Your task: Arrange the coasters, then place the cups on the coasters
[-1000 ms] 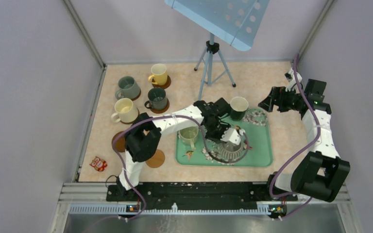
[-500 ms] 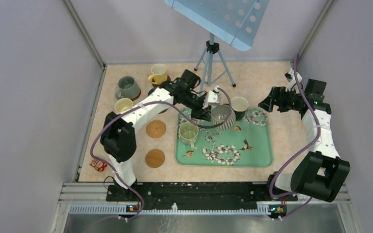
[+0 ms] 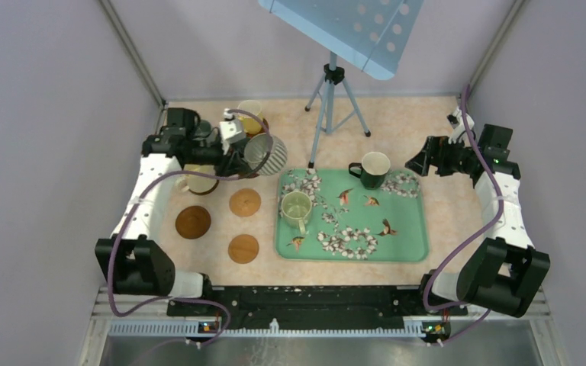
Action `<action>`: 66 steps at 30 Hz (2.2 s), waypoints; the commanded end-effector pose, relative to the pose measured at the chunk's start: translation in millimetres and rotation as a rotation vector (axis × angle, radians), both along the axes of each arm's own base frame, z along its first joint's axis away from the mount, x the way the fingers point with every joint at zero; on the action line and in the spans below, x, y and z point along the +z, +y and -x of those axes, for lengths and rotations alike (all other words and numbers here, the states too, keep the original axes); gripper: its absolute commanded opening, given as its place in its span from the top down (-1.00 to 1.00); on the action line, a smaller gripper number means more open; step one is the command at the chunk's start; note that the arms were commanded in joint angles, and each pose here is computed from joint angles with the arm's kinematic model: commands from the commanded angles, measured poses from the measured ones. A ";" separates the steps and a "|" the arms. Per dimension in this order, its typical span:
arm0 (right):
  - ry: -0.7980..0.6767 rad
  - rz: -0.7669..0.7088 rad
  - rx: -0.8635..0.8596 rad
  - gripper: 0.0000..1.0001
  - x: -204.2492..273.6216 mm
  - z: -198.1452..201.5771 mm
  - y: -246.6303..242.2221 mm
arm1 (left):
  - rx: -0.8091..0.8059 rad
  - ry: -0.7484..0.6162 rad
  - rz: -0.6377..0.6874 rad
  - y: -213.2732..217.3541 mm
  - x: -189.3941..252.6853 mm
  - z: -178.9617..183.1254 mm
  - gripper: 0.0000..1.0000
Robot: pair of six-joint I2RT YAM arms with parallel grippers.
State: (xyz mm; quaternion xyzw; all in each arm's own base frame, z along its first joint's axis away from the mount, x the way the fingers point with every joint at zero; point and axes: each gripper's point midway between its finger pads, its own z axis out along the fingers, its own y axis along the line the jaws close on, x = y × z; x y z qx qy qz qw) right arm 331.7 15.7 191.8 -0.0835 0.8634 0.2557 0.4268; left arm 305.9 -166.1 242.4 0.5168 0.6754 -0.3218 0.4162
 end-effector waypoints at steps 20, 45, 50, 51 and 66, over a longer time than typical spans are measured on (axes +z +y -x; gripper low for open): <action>-0.043 0.006 0.023 -0.93 9.6 -2.1 1.3 | 0.483 0.092 -0.263 218.1 -95.9 58.9 1.00; -0.037 0.008 0.025 -0.93 7.3 -1.4 1.2 | 0.611 0.151 -0.423 268.0 -160.4 94.1 1.00; -0.035 0.007 0.025 -0.93 7.0 -1.8 1.0 | 0.610 0.160 -0.433 268.3 -165.5 96.9 1.00; -0.035 0.008 0.025 -0.93 7.2 -1.8 1.0 | 0.609 0.159 -0.435 268.4 -165.8 97.1 1.00; -0.038 0.009 0.025 -0.93 8.0 -1.6 1.1 | 0.609 0.181 -0.467 266.9 -179.2 107.3 0.49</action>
